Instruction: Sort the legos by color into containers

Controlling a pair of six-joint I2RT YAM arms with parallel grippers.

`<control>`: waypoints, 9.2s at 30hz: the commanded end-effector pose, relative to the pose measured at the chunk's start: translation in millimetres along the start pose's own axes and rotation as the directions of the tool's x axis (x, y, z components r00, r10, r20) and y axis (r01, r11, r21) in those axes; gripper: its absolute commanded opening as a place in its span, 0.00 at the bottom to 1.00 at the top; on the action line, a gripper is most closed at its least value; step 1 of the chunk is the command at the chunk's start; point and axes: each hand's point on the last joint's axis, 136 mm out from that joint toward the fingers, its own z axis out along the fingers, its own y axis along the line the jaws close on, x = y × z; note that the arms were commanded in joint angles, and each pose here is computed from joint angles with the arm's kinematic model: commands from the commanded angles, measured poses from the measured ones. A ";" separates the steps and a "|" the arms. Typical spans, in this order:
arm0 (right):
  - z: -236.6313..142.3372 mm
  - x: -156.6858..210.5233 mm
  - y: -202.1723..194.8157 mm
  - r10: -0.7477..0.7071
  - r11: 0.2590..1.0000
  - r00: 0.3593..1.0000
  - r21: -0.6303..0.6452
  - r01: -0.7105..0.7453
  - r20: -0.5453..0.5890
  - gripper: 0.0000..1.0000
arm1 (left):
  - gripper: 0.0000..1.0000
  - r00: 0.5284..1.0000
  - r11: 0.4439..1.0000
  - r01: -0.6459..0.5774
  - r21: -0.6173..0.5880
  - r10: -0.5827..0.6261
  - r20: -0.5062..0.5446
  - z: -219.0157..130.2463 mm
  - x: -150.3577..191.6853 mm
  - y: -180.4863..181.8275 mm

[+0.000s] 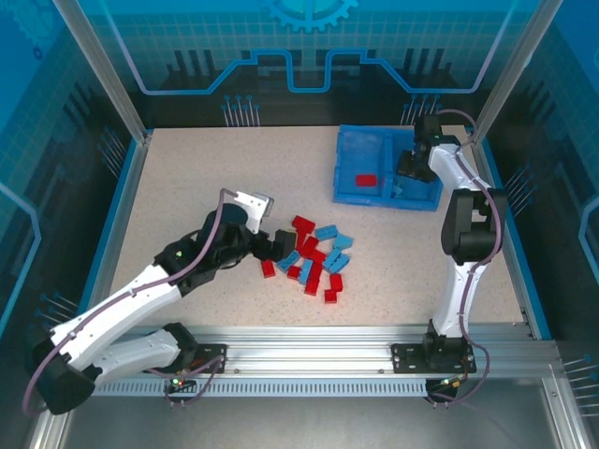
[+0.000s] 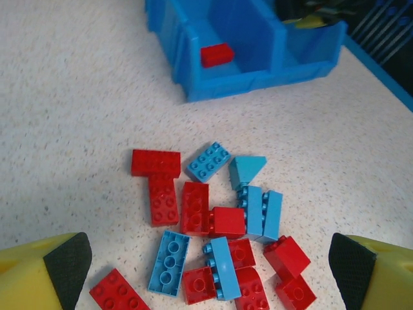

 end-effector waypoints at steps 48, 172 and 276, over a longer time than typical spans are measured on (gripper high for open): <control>-239.8 237.9 101.8 -0.294 0.860 0.956 -0.431 0.273 0.019 0.94 | 0.41 0.318 0.364 0.650 -0.667 -0.928 -0.196 223.8 95.1 71.8; -132.3 35.1 15.4 -0.032 0.999 0.962 0.011 0.030 0.270 0.47 | 0.99 0.799 0.734 -0.587 0.341 0.461 0.385 -56.9 -13.5 -79.9; -260.5 190.1 -1.2 0.193 0.918 0.962 -0.382 -0.108 0.193 1.00 | 0.31 0.985 0.885 -0.124 0.449 0.054 0.166 320.3 -162.5 -163.6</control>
